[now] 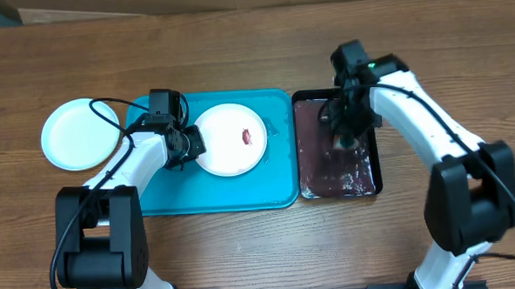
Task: Clean dirty plates on tray and stack at the side
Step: 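Rub the held sponge in the water of the black tray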
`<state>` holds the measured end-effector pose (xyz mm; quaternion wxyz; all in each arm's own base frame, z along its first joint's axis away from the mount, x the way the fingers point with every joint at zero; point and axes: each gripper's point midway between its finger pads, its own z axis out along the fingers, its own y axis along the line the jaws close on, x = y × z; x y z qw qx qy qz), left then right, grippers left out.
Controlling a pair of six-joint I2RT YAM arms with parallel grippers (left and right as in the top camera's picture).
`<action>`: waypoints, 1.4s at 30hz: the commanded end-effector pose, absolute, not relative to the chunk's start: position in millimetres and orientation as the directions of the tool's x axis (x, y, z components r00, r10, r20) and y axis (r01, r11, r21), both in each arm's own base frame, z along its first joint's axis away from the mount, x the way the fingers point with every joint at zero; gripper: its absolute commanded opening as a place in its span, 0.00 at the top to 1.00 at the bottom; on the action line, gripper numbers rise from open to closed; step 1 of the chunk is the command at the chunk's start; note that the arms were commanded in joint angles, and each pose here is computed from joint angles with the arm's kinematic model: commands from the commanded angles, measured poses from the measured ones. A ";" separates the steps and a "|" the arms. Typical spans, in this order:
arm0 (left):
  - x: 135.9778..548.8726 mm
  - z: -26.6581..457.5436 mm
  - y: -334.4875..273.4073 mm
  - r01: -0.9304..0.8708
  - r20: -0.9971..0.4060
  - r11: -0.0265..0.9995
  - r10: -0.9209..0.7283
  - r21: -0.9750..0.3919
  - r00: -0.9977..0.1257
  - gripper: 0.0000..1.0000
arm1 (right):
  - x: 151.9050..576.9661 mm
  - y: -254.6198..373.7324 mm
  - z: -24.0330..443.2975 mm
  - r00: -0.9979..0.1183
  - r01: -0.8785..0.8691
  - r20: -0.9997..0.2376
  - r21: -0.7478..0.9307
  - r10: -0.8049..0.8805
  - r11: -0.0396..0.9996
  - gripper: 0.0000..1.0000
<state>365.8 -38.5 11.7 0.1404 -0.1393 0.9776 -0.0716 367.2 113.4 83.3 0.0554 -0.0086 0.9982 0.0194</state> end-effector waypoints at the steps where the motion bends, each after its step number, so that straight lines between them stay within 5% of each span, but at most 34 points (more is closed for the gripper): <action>1: 368.2 8.8 -39.5 -0.239 -0.254 0.957 -0.276 -0.168 -0.927 0.95 | 373.2 116.2 142.5 -0.967 -0.032 -0.254 0.079 -0.011 0.996 0.96; 20: 368.1 8.7 -39.6 -0.239 -0.253 0.957 -0.276 -0.168 -0.927 0.95 | 322.2 100.5 314.8 -0.742 -0.098 -0.668 0.196 0.059 0.976 0.96; 42: 368.1 8.7 -39.6 -0.239 -0.253 0.957 -0.276 -0.168 -0.927 0.95 | 328.3 110.6 323.0 -0.712 -0.160 -0.701 0.215 0.038 0.963 0.96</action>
